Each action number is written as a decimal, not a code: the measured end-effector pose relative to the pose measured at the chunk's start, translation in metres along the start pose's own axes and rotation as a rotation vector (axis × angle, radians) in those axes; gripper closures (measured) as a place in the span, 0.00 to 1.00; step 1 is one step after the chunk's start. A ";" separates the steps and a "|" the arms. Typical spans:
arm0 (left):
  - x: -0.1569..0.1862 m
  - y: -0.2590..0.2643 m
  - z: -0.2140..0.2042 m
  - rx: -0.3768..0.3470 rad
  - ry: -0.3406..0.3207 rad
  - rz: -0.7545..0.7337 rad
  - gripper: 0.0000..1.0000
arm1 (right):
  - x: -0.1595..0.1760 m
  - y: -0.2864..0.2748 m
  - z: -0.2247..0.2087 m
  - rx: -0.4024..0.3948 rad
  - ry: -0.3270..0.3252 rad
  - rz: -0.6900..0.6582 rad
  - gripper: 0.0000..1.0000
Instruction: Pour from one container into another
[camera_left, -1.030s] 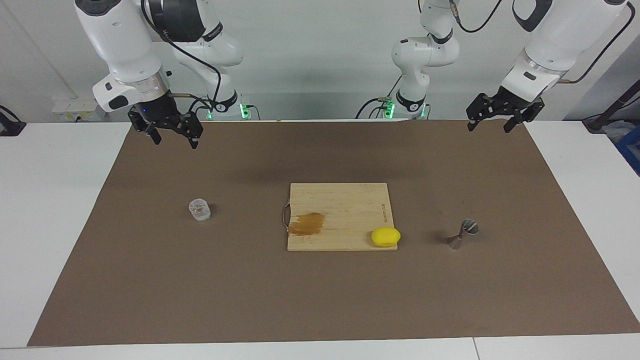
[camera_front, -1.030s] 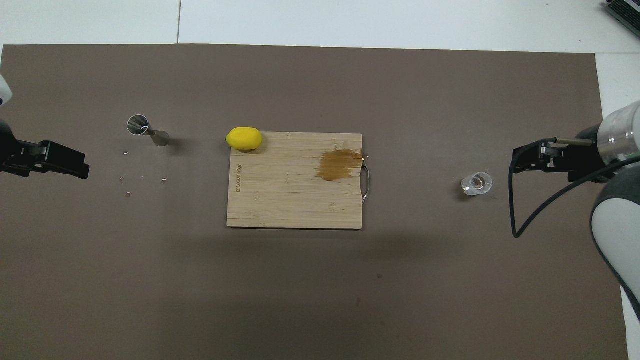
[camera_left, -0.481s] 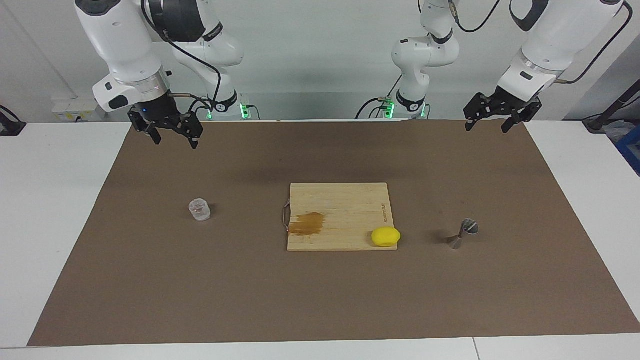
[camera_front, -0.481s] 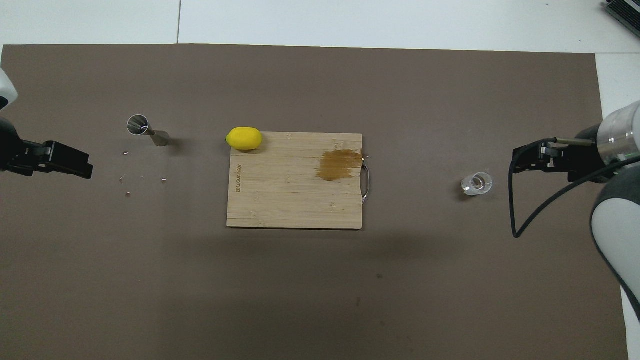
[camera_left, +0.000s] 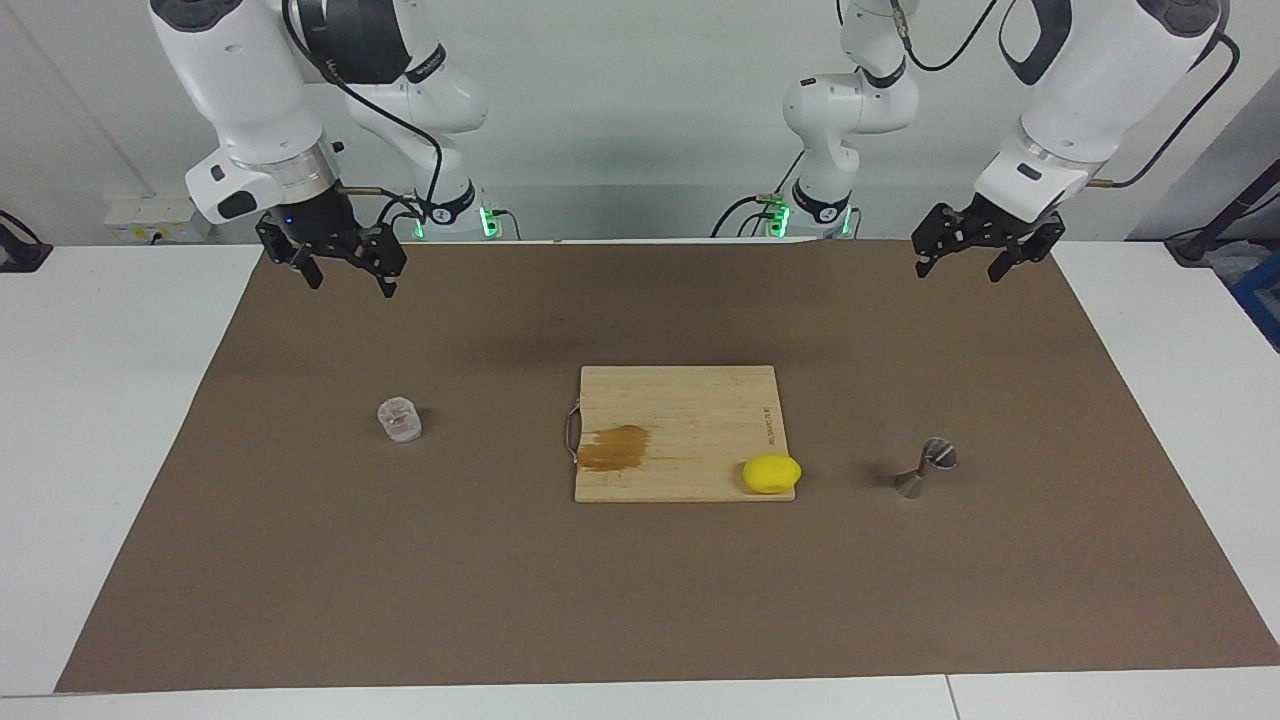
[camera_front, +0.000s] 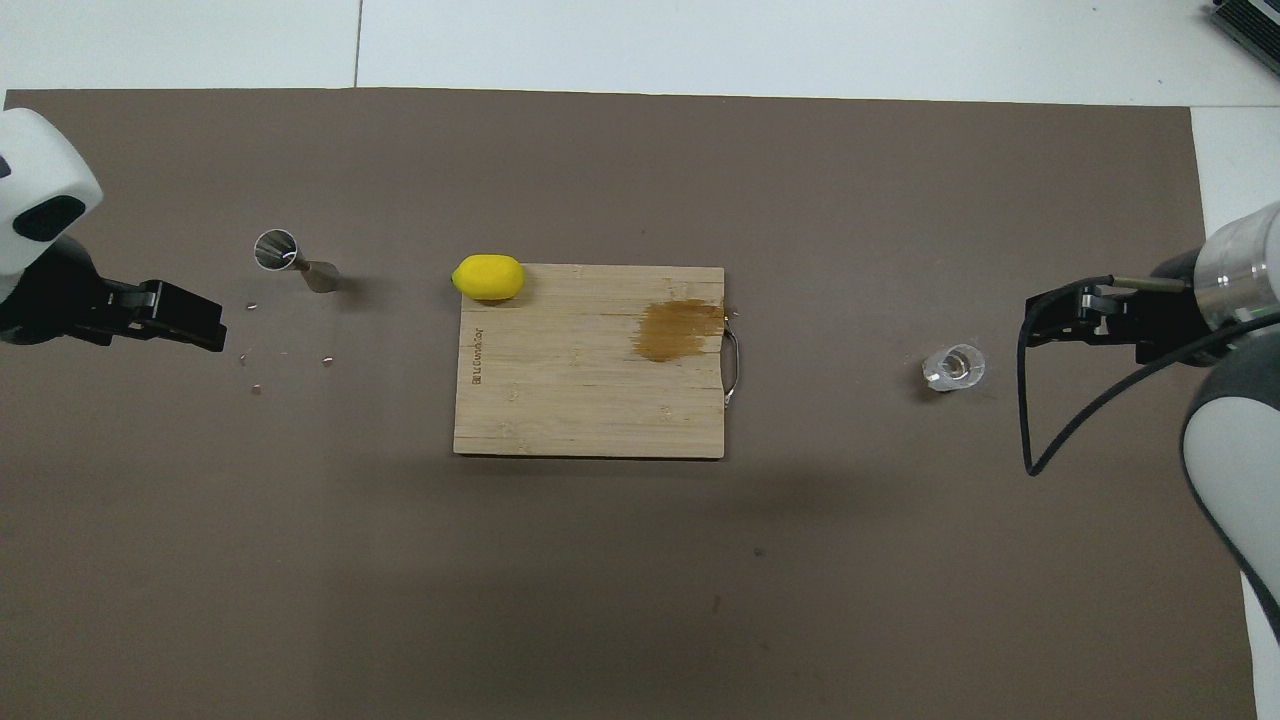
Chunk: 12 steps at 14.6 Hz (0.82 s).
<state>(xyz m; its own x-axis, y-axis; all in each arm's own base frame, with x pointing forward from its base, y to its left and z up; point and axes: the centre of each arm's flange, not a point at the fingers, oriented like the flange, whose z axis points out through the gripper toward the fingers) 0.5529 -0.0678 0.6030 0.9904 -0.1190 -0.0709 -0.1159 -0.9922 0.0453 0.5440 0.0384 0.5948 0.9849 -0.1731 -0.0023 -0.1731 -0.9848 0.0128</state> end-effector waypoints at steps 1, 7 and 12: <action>0.006 -0.001 0.010 -0.001 -0.014 -0.023 0.00 | 0.000 0.000 0.000 0.000 0.000 0.000 0.00; 0.038 -0.039 0.066 -0.127 -0.121 -0.370 0.00 | 0.000 0.000 0.000 0.000 -0.001 0.000 0.00; 0.048 -0.091 0.085 -0.267 -0.186 -0.845 0.00 | -0.002 0.002 0.002 -0.005 -0.019 0.003 0.00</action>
<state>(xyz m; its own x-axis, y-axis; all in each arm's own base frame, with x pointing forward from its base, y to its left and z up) 0.6047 0.0135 0.5107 0.7062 0.6185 -0.3446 0.6889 -0.7126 0.1327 0.5420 0.0367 0.5932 0.9841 -0.1762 -0.0213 -0.1758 -0.9843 0.0176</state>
